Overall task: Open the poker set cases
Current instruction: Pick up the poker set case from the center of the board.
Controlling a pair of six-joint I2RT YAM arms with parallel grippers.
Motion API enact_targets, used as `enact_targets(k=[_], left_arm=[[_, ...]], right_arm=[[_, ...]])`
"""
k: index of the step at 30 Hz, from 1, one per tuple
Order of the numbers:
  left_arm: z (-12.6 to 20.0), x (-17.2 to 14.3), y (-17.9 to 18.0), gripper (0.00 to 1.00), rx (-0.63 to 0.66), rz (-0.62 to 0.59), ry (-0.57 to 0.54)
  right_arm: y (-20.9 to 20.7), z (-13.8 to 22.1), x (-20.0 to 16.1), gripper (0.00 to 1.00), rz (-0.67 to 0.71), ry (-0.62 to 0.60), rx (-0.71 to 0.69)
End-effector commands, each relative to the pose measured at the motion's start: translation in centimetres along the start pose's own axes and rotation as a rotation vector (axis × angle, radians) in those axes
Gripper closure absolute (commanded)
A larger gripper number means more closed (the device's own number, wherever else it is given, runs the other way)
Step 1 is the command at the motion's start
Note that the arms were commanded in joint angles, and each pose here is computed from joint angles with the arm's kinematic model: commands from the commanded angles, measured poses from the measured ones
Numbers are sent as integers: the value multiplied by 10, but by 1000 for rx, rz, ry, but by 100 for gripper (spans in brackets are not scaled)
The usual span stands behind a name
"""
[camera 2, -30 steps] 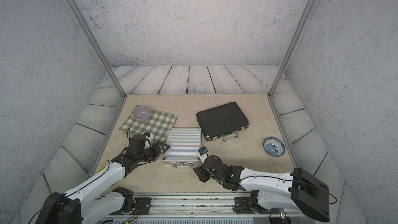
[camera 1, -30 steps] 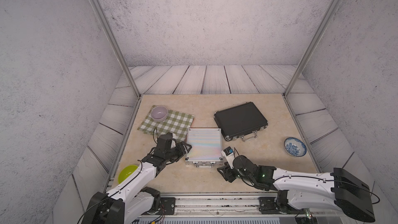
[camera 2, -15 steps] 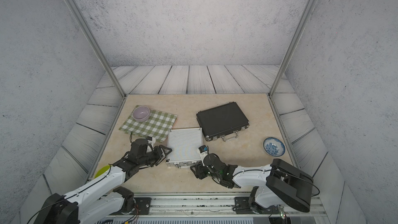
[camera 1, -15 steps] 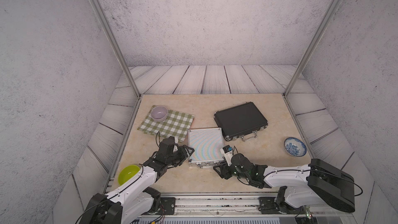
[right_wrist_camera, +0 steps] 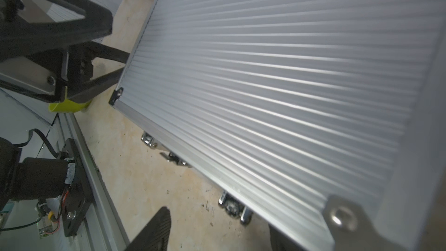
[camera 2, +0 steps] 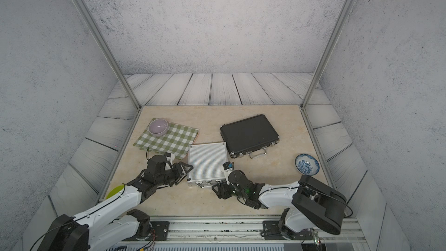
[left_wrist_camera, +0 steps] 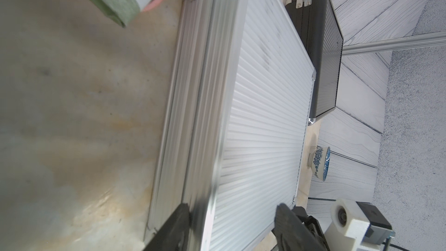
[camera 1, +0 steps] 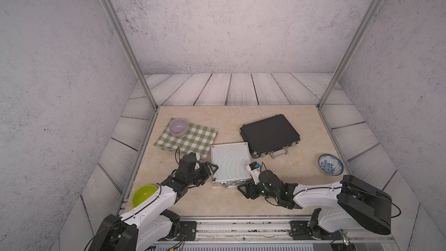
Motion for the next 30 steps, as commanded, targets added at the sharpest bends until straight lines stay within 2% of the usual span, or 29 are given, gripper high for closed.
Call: enact_targets(k=[1, 8, 16, 23, 30], left_arm=[[-2, -2, -6, 41, -31, -6, 9], [-3, -4, -5, 41, -33, -3, 12], [-3, -3, -3, 41, -18, -16, 2], [-6, -2, -4, 41, -12, -28, 5], [-5, -3, -3, 41, -15, -27, 0]], right_arm=[[11, -8, 7, 32, -10, 4, 60], [19, -11, 8, 31, 11, 13, 117], [38, 9, 20, 37, 51, -43, 209], [51, 19, 26, 39, 56, -41, 263], [58, 15, 31, 41, -5, -26, 285]])
Point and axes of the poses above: each gripper's point midway between its finger pads, its own z axis back along the fingers, its own y axis along the line the jaws close on, x = y × z, the point moved 4 cm from there along z, back along the fingers
